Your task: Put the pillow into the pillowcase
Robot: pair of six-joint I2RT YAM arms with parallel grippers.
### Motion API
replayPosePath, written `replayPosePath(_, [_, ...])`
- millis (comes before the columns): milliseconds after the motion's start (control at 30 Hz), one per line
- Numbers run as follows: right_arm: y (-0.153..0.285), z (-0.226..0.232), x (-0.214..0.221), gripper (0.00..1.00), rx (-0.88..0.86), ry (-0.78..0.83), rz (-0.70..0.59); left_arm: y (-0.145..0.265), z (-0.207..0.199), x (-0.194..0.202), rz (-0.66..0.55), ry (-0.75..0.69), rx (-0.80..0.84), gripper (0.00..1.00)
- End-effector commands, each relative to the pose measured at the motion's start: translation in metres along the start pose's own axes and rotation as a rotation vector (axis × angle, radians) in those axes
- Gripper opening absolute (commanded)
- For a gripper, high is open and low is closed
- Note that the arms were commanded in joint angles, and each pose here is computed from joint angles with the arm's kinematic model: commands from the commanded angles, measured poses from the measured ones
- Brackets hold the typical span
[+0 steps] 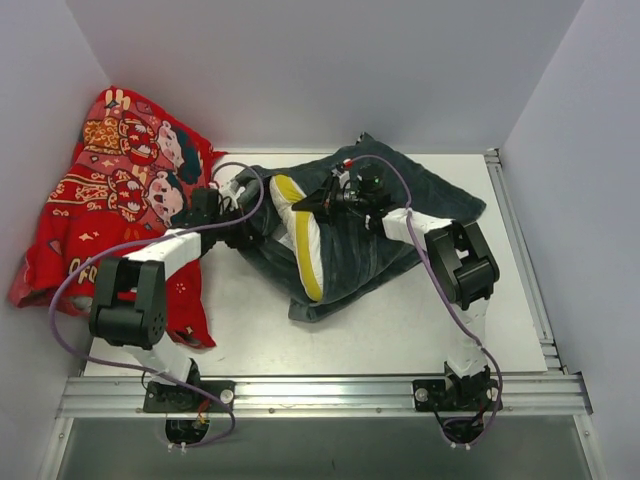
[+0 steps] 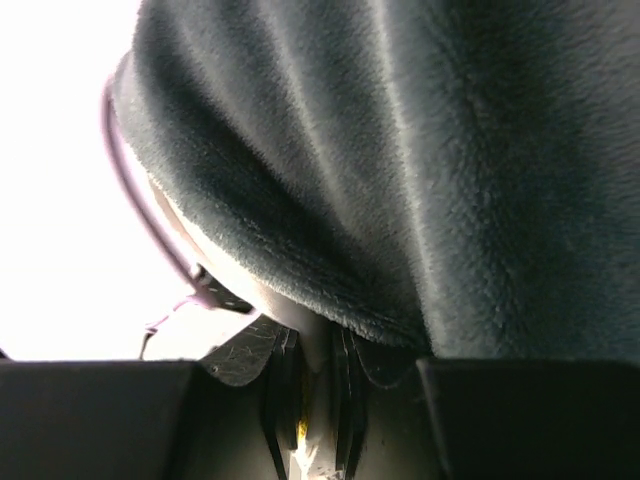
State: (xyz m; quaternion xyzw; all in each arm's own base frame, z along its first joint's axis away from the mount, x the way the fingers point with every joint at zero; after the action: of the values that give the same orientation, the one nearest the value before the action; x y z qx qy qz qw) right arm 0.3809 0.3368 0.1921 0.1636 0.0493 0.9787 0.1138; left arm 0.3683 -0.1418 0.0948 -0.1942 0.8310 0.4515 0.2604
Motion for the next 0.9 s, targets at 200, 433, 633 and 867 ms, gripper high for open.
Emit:
replayPosePath(200, [0.006, -0.086, -0.031, 0.00, 0.213, 0.010, -0.061, 0.044, 0.010, 0.010, -0.026, -0.004, 0.129, 0.00])
replayPosePath(433, [-0.008, -0.136, -0.026, 0.00, 0.290, -0.081, -0.014, 0.014, 0.017, 0.014, 0.046, -0.071, 0.111, 0.00])
replayPosePath(633, [-0.017, -0.139, -0.025, 0.00, 0.249, -0.121, 0.004, -0.001, 0.001, 0.011, 0.033, -0.196, 0.127, 0.00])
replayPosePath(867, [-0.019, -0.148, -0.022, 0.00, 0.251, -0.164, 0.002, 0.006, -0.020, -0.002, -0.030, -0.325, 0.121, 0.42])
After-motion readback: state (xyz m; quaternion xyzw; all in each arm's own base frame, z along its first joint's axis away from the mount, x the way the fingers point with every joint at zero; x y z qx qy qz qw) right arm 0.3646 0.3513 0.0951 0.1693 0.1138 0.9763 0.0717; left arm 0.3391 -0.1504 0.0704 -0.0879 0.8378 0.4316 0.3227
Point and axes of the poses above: each gripper's point midway between its finger pads, its own y axis back along the fingers, its own z axis along the line the jaws close on, x = y × z, the point moved 3 cm from there along y, back along the fingers, and after that the axes turned 13 degrees about -y, right-handed, at the moved point
